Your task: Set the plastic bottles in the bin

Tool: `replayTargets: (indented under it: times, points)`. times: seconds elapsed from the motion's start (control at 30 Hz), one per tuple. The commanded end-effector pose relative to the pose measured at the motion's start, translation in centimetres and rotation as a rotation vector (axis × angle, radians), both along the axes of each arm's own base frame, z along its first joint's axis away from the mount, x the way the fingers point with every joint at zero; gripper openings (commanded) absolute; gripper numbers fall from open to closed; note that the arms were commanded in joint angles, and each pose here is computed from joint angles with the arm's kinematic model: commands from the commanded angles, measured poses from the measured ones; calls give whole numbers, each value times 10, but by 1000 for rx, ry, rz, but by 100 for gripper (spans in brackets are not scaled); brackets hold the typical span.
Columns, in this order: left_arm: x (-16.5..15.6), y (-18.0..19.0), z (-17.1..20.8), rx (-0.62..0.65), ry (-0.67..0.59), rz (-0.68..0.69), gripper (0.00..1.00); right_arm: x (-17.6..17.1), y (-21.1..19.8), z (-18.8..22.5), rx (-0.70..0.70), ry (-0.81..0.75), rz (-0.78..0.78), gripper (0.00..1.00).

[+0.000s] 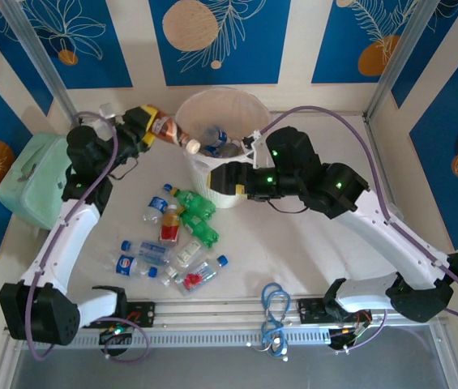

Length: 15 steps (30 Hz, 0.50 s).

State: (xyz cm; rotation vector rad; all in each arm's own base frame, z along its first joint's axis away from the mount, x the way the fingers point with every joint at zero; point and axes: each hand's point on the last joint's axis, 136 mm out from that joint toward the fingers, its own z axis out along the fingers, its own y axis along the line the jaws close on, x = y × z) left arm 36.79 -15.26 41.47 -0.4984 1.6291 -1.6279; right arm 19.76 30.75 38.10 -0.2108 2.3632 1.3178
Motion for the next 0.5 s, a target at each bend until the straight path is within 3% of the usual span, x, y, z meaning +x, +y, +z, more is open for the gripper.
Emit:
replayTargets:
  times: [0.0,0.2,0.47]
  points:
    - [-44,-38,79,-98,-304,-206,56,-8,-2,39,148,-12,62,86]
    - [-82,-80,94,-143,-442,-373,58,-1,-17,61,239,-14,49,86]
    - [-91,-109,87,-208,-451,-464,56,1,-21,66,284,-11,45,80]
